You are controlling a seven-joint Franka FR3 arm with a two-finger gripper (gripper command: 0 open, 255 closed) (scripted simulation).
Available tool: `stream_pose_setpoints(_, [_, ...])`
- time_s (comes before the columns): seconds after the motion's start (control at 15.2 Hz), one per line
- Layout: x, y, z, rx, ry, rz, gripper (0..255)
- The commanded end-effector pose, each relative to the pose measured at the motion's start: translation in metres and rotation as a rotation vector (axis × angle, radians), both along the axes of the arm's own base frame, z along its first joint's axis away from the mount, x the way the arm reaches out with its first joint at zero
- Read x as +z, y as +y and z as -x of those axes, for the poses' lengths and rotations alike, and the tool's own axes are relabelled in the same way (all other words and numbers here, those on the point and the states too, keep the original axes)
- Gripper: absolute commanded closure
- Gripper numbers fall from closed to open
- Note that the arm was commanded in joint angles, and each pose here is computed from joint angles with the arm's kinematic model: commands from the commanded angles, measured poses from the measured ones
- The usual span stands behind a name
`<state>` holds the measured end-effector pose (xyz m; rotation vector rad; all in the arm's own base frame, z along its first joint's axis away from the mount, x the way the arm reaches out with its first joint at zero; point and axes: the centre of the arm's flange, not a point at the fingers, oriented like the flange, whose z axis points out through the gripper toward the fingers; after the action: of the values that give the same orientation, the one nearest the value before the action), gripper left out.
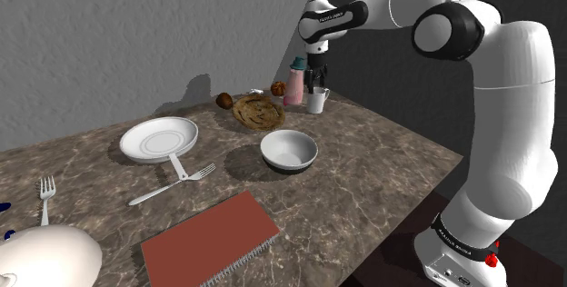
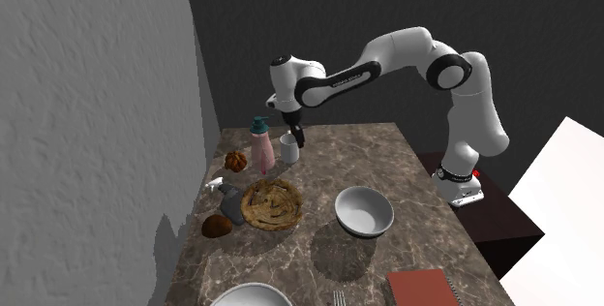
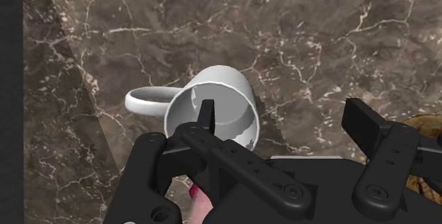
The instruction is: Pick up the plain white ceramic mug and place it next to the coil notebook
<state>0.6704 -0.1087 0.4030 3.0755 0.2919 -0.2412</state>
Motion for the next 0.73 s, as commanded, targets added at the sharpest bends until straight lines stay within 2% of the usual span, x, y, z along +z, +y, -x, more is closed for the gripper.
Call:
stream_pose_setpoints(0.0, [-0.015,-0.007,-0.024,0.009,0.009,-0.001,0])
stream_pose_setpoints(0.53, [-0.056,-0.01,-0.02,0.01,0.01,-0.001,0])
stream_pose_setpoints(0.66, [-0.056,-0.01,-0.02,0.01,0.01,-0.001,0])
